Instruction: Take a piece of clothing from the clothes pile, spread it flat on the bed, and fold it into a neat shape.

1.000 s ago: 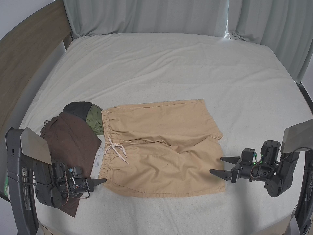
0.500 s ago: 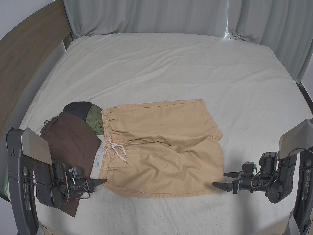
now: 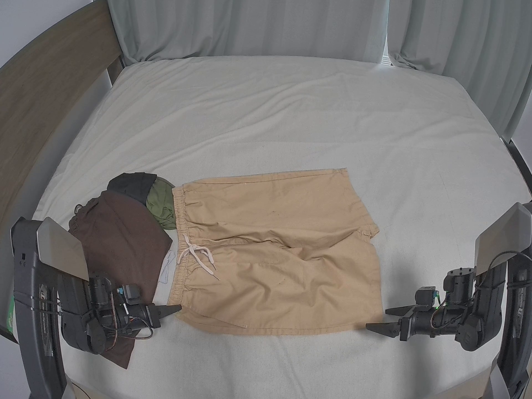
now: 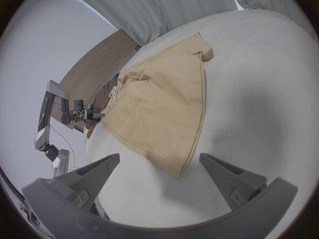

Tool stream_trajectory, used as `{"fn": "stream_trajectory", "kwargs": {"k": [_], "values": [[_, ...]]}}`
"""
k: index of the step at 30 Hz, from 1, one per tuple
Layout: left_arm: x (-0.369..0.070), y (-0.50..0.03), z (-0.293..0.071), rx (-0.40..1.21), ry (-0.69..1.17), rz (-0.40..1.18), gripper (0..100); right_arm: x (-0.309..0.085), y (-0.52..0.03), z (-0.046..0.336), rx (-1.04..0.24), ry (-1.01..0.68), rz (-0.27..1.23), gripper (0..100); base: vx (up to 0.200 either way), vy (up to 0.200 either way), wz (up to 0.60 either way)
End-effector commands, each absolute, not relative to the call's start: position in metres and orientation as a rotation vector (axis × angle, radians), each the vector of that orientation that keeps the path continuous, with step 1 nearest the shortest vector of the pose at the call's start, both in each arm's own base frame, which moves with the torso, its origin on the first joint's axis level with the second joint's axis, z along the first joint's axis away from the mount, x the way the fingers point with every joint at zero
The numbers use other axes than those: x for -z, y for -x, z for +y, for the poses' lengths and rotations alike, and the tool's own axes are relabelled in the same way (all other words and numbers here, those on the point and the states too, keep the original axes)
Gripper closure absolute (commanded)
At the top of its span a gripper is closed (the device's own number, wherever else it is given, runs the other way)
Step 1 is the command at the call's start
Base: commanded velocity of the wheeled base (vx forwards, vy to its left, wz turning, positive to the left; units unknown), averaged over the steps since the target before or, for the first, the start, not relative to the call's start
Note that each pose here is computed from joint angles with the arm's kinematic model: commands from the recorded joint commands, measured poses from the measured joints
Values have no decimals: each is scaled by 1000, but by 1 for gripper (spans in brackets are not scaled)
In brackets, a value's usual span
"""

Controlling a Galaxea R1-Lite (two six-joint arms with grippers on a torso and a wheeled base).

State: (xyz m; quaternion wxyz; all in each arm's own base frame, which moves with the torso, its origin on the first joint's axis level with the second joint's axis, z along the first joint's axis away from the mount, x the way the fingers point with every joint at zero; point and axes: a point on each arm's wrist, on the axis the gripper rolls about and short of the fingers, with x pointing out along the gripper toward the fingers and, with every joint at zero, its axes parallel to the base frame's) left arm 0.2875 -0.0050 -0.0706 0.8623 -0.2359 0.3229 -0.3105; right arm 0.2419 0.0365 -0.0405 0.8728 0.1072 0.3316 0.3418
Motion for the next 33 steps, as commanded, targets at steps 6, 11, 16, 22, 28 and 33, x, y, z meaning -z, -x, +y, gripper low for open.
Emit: {"fn": "stream_trajectory", "kwargs": {"k": [6,11,16,22,28,33], "values": [[71,-287,-5,652,494,677,100,56,-245,38,-717,-238,732,0,0,0,0],[71,-288,-5,652,493,676,100,57,-252,40,-723,-233,712,0,0,0,0],[71,-287,-5,652,494,677,100,61,-254,41,-723,-234,715,0,0,0,0],[71,-287,-5,653,493,677,100,61,-256,41,-722,-236,712,100,0,0,0],[71,-287,-5,653,494,679,100,63,-257,41,-723,-235,713,100,0,0,0],[71,-281,-6,649,504,699,100,63,-254,40,-721,-237,724,100,0,0,0]]}}
